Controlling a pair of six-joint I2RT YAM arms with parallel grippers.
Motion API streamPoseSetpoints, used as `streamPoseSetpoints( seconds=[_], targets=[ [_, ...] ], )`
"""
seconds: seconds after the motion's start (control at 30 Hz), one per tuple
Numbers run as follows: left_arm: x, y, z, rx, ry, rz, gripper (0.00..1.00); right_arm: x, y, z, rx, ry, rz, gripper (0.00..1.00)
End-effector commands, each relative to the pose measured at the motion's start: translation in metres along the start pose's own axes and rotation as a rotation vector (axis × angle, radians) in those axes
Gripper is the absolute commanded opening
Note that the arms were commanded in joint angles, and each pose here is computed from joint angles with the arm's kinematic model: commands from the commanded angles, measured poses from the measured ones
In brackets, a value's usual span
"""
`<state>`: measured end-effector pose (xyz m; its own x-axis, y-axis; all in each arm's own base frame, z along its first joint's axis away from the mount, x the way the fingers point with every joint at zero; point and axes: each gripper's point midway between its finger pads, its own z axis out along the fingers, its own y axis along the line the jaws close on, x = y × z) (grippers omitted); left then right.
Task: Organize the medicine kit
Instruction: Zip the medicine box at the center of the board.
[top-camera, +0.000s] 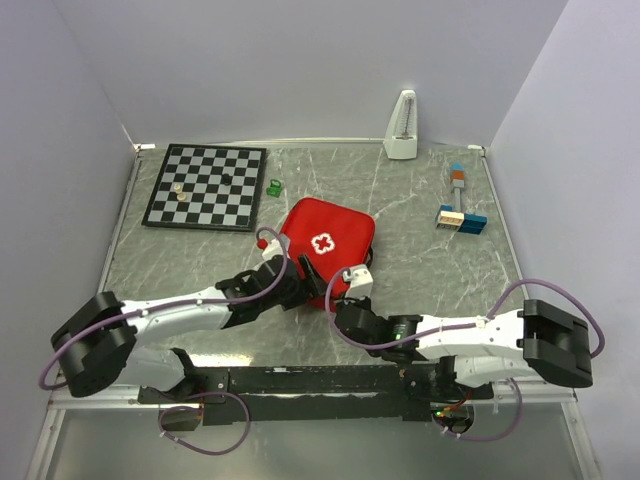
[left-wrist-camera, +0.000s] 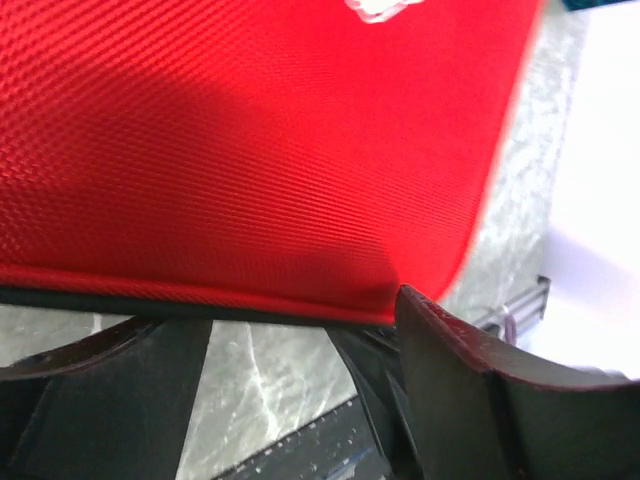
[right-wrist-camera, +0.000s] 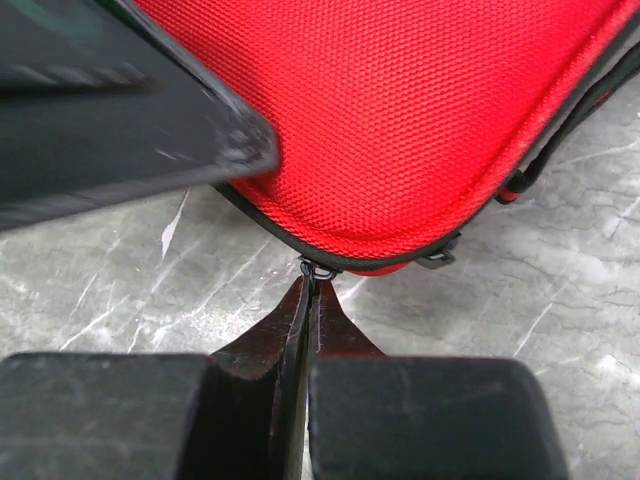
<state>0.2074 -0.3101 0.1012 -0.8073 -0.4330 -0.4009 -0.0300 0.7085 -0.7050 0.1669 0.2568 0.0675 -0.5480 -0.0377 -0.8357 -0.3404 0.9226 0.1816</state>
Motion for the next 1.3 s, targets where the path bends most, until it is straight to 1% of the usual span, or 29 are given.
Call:
streamPoseSetpoints(
  seconds=[0.0,0.03,0.07,0.1,0.17,0.23,0.3,0.47,0.6,0.77,1.0,1.1,1.13,1.2,1.27],
  targets=[
    [-0.014,-0.007,0.017,-0.027,-0.076,-0.06,0.65,-0.015,0.035,-0.004,-0.099,-0.019,0.032,0.0],
    [-0.012,-0.001,0.019,-0.052,-0.071,-0.054,0.53,-0.015,0.036,-0.005,-0.1,-0.02,0.032,0.0],
    [-0.01,0.005,0.02,-0.075,-0.068,-0.05,0.37,-0.014,0.035,-0.005,-0.099,-0.02,0.032,0.0],
    [-0.01,0.013,0.02,-0.097,-0.072,-0.053,0.28,-0.013,0.033,-0.005,-0.094,-0.02,0.029,0.0],
    [-0.014,0.022,0.017,-0.12,-0.1,-0.054,0.13,-0.014,0.03,-0.006,-0.09,-0.025,0.026,0.0],
    [-0.021,0.038,0.012,-0.17,-0.125,-0.045,0.01,-0.013,0.025,-0.007,-0.083,-0.03,0.019,0.0],
    [-0.031,0.05,0.009,-0.194,-0.141,-0.045,0.01,-0.012,0.022,-0.009,-0.083,-0.036,0.014,0.0],
    [-0.055,0.065,0.003,-0.235,-0.188,-0.039,0.01,-0.008,0.012,-0.01,-0.054,-0.025,-0.004,0.0],
    [-0.076,0.074,-0.004,-0.255,-0.244,-0.038,0.01,-0.006,0.007,-0.013,-0.055,-0.026,0.014,0.0],
    [-0.092,0.088,-0.007,-0.284,-0.268,-0.038,0.01,0.003,-0.006,-0.017,-0.037,-0.01,0.009,0.0],
    [-0.104,0.087,-0.007,-0.28,-0.275,-0.018,0.01,0.01,-0.015,-0.016,0.007,0.011,-0.001,0.0],
    [-0.106,0.077,-0.009,-0.228,-0.262,-0.01,0.01,0.0,-0.005,-0.019,-0.057,-0.022,-0.011,0.0],
    [-0.106,0.072,-0.01,-0.206,-0.258,-0.001,0.07,0.0,-0.004,-0.02,-0.078,-0.024,-0.026,0.1],
    [-0.109,0.058,-0.017,-0.154,-0.259,0.019,0.3,-0.014,0.009,-0.026,-0.149,-0.071,0.0,0.37],
    [-0.112,0.051,-0.027,-0.133,-0.27,0.035,0.51,-0.025,0.017,-0.033,-0.197,-0.09,-0.004,0.61]
  ],
)
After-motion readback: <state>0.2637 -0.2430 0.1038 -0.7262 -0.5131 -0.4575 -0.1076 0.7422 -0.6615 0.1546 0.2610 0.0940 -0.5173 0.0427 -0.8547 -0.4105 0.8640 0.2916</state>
